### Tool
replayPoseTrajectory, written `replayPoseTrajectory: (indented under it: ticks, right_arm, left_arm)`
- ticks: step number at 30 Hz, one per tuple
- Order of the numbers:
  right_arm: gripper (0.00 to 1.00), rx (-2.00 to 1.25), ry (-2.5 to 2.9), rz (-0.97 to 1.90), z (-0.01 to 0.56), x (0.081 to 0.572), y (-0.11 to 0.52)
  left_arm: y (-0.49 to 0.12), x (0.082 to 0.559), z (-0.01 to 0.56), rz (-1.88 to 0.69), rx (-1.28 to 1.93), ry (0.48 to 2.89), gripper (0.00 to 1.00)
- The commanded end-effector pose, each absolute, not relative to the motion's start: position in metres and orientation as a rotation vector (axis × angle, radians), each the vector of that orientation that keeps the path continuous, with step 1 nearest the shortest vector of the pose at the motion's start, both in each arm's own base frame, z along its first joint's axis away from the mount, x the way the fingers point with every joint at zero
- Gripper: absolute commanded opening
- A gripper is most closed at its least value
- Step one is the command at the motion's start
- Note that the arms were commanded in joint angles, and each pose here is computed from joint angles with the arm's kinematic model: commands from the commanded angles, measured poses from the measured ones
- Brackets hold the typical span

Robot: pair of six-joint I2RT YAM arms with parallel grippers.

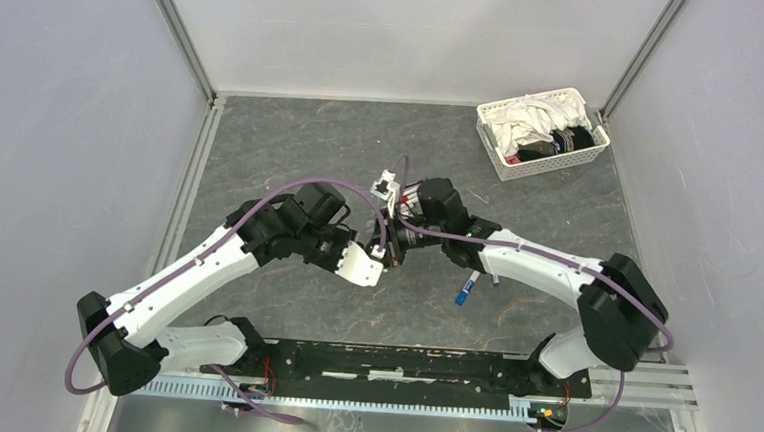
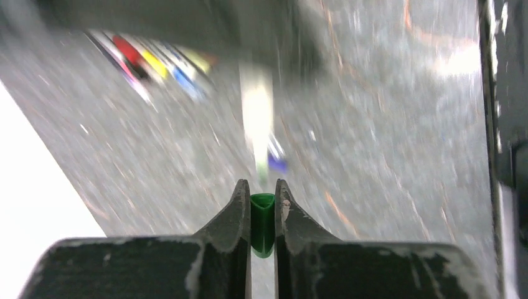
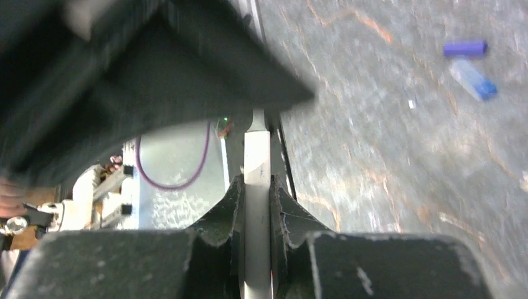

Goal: Open the pen caps
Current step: Open the pen cap from the pen, then place the pen cap at the center of the board, then place the pen at the center of the board.

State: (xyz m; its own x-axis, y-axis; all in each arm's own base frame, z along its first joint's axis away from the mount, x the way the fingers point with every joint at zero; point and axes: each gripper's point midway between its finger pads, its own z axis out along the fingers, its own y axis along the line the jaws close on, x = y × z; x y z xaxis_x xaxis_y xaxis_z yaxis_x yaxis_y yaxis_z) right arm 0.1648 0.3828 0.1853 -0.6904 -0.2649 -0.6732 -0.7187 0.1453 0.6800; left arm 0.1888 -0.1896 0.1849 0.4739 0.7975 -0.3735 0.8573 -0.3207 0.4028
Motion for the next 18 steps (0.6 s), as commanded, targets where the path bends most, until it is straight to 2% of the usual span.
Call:
replayPoseTrajectory:
  ticks: [1,6,11,18]
  right_arm:
    - [0.00,-0.992,2.228,1.446,0.133,0.140,0.327]
    - [0.00,-0.972,2.311,1.346,0.108,0.130,0.296]
    - [0.00,-0.822,2.311,1.179,0.116,0.161,0.273]
    - [0.00,-0.446,2.398,0.651,0.104,0.215,0.198]
  left_arm:
    - [-0.122,0.190,0.165,0.086,2.361,1.516,0.02]
    - [-0.109,0.211,0.157,0.135,2.352,1.559,0.02]
    - [-0.119,0.232,0.149,0.082,2.173,1.680,0.02]
    - [-0.126,0.259,0.103,-0.156,1.770,2.066,0.05]
